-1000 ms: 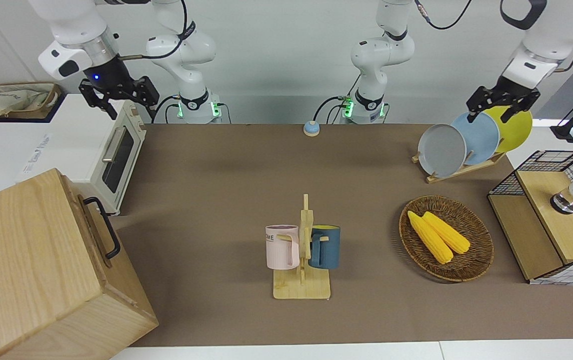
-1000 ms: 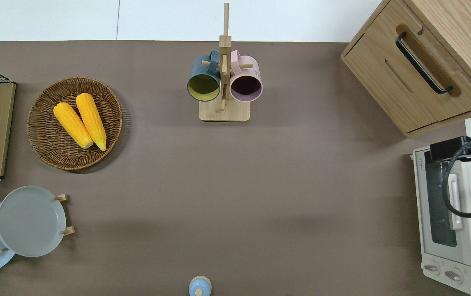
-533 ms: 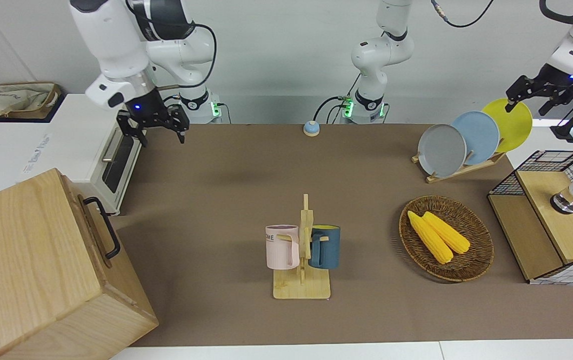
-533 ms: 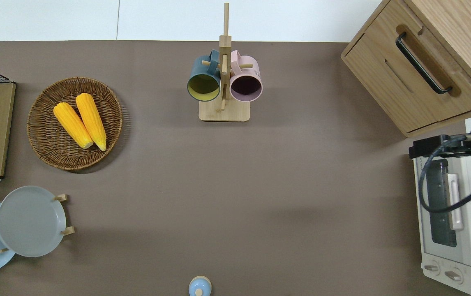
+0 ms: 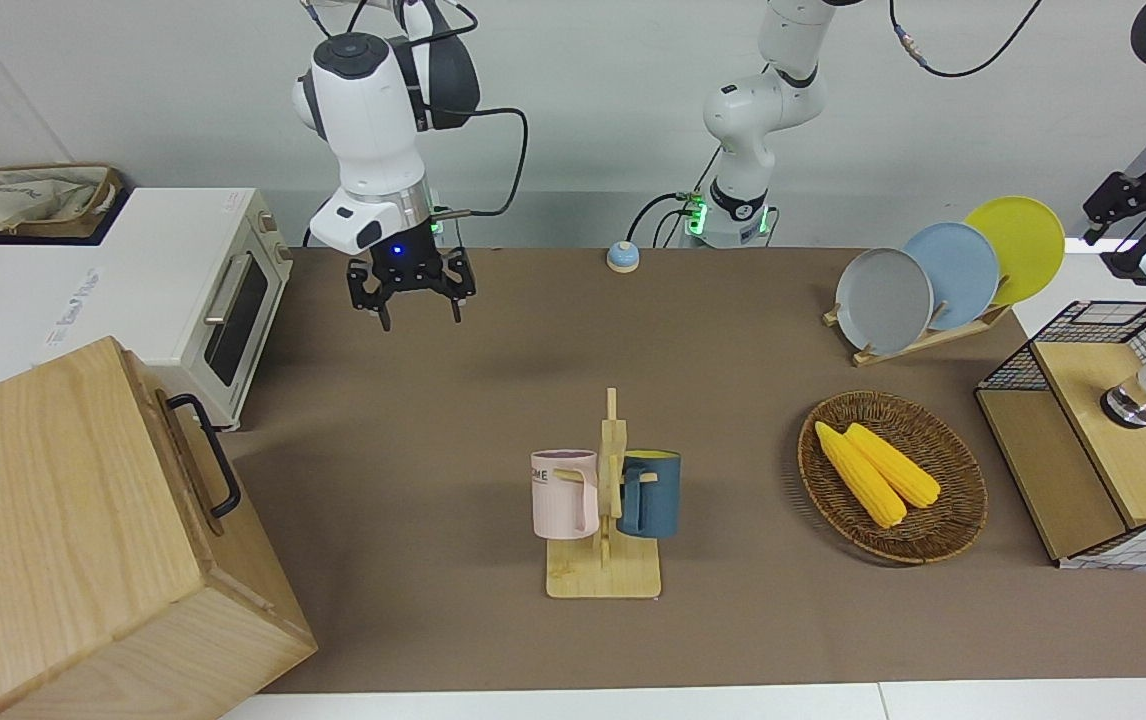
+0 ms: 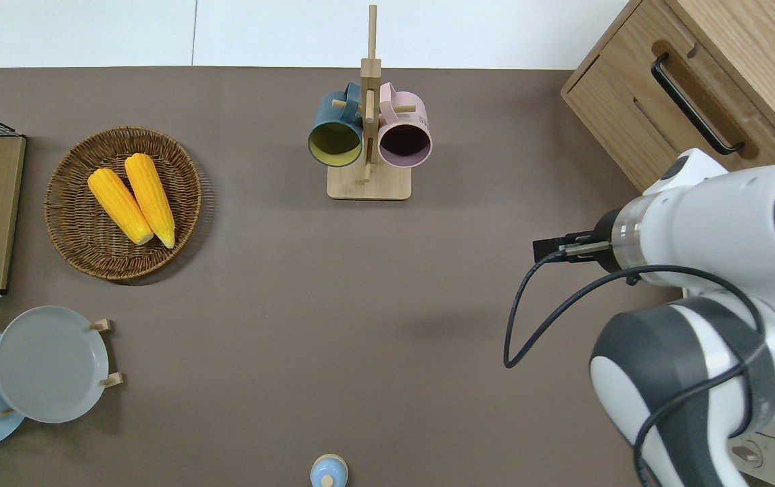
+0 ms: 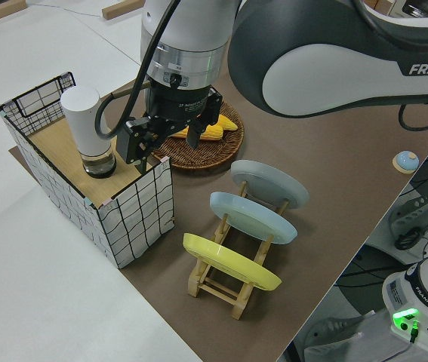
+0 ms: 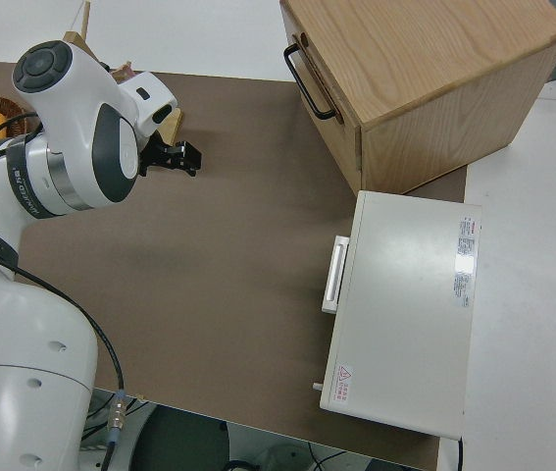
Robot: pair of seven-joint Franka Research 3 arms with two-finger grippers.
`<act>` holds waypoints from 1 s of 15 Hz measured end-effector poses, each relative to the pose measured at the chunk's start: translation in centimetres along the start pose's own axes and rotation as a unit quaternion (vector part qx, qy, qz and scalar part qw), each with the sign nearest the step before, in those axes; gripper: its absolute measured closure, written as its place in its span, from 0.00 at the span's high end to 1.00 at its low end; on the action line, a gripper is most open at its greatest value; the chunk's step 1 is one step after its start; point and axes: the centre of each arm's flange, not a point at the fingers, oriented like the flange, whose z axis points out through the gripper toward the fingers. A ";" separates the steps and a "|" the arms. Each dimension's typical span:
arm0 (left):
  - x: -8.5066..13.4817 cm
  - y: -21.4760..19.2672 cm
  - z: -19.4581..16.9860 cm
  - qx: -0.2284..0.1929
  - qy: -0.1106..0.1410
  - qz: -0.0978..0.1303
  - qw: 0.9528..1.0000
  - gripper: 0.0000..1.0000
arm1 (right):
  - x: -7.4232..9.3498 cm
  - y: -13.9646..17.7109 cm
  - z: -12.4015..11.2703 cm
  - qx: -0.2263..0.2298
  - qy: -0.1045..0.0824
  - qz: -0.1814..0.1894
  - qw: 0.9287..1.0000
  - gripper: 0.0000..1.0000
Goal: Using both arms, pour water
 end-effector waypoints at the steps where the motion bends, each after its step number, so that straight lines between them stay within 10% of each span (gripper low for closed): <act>1: 0.1 -0.6 -0.3 0.005 0.024 -0.009 1.000 1.00 | 0.3 -0.9 1.0 -0.002 0.006 -0.006 1.000 0.98; 7: 0.1 -4.2 1.1 -0.008 0.167 -0.069 0.983 1.00 | 2.6 -5.2 6.2 -0.006 0.043 -0.040 0.998 0.95; 11: 1.1 -4.2 6.3 -0.011 0.253 -0.095 0.963 1.00 | 4.5 -6.8 7.4 -0.004 0.081 -0.064 0.995 0.93; 15: 2.6 -3.3 7.8 -0.010 0.288 -0.104 0.952 1.00 | 7.2 -9.0 7.2 -0.003 0.106 -0.085 0.991 0.91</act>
